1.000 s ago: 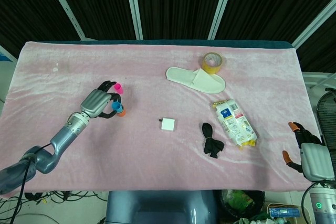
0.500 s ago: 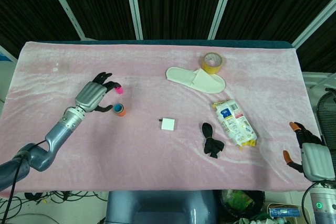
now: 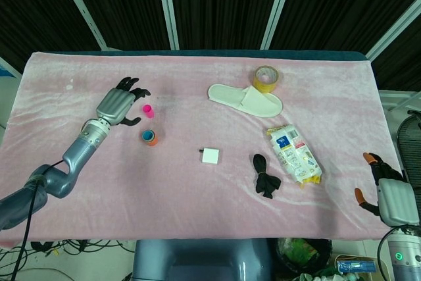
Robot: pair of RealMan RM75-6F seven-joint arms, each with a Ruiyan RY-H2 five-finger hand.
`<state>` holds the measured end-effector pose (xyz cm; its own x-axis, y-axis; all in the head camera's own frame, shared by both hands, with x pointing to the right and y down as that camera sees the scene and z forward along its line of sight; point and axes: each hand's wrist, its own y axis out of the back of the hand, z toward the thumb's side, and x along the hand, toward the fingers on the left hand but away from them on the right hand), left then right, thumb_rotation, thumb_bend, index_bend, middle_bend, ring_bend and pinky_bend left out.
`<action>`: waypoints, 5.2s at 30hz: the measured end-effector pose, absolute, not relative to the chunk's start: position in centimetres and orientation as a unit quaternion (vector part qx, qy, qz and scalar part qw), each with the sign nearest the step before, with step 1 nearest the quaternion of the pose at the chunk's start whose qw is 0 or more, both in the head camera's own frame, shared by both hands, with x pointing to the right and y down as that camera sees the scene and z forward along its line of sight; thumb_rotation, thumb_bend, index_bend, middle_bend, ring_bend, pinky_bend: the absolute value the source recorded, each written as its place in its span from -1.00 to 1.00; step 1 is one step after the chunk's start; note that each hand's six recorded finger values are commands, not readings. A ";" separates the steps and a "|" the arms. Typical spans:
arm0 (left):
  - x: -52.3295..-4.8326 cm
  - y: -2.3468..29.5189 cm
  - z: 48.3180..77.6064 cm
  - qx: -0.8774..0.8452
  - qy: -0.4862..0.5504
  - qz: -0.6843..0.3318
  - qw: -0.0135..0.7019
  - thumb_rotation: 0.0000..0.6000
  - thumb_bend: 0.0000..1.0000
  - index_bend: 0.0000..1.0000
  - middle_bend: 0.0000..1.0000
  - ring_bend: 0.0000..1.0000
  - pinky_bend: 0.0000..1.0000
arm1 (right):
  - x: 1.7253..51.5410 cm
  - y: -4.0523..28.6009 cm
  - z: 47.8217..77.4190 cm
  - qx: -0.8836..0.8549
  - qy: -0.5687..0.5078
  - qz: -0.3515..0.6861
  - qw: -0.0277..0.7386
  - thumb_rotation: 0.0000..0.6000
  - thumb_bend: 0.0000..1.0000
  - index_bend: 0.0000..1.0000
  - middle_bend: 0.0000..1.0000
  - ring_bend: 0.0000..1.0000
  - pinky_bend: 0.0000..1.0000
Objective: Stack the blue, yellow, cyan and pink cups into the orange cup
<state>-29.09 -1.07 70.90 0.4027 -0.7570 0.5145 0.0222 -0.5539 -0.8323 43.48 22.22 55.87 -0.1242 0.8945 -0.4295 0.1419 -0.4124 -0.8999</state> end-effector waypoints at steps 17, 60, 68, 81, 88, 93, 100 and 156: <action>-28.6 -1.9 74.6 -0.733 0.246 -0.513 0.372 1.00 -0.47 -0.47 -0.35 -1.00 -1.00 | 43.5 22.2 55.9 -0.584 -0.444 0.605 0.308 1.00 -0.39 -0.71 -0.80 -0.66 -0.53; -27.4 -1.6 77.8 -0.723 0.221 -0.548 0.358 1.00 -0.32 -0.22 -0.15 -1.00 -1.00 | 43.8 22.3 55.9 -0.585 -0.450 0.606 0.297 1.00 -0.40 -0.71 -0.80 -0.66 -0.53; -27.4 -1.7 77.9 -0.721 0.220 -0.551 0.357 1.00 -0.30 -0.18 -0.08 -1.00 -1.00 | 43.8 22.3 55.9 -0.584 -0.451 0.607 0.296 1.00 -0.39 -0.71 -0.80 -0.66 -0.53; -27.4 -1.9 77.7 -0.722 0.225 -0.546 0.360 1.00 -0.19 -0.07 0.03 -0.99 -1.00 | 43.8 22.3 55.9 -0.584 -0.452 0.607 0.294 1.00 -0.39 -0.71 -0.80 -0.66 -0.53; -27.5 -2.9 75.5 -0.729 0.250 -0.509 0.385 1.00 -0.19 -0.07 0.03 -0.99 -1.00 | 43.8 22.2 55.9 -0.583 -0.452 0.607 0.295 1.00 -0.39 -0.71 -0.80 -0.66 -0.53; -27.9 -3.0 72.9 -0.740 0.269 -0.463 0.407 1.00 -0.19 -0.07 0.02 -0.99 -1.00 | 43.7 22.3 55.9 -0.585 -0.450 0.607 0.296 1.00 -0.40 -0.71 -0.80 -0.66 -0.53; -29.4 -0.9 70.5 -0.758 0.253 -0.443 0.406 1.00 -0.20 -0.07 0.01 -0.99 -1.00 | 43.7 22.3 55.9 -0.584 -0.450 0.606 0.299 1.00 -0.39 -0.71 -0.80 -0.66 -0.53; -29.2 4.9 72.2 -0.786 0.158 -0.474 0.365 1.00 -0.63 -0.87 -0.76 -1.00 -1.00 | 43.6 22.4 55.8 -0.585 -0.450 0.605 0.298 1.00 -0.39 -0.71 -0.80 -0.66 -0.53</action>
<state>-29.16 4.89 72.17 0.5010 -0.5936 0.6298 0.0978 -0.6842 -0.7227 43.65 22.36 55.79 -0.1380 0.8878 -0.4391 0.1651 -0.4165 -0.8940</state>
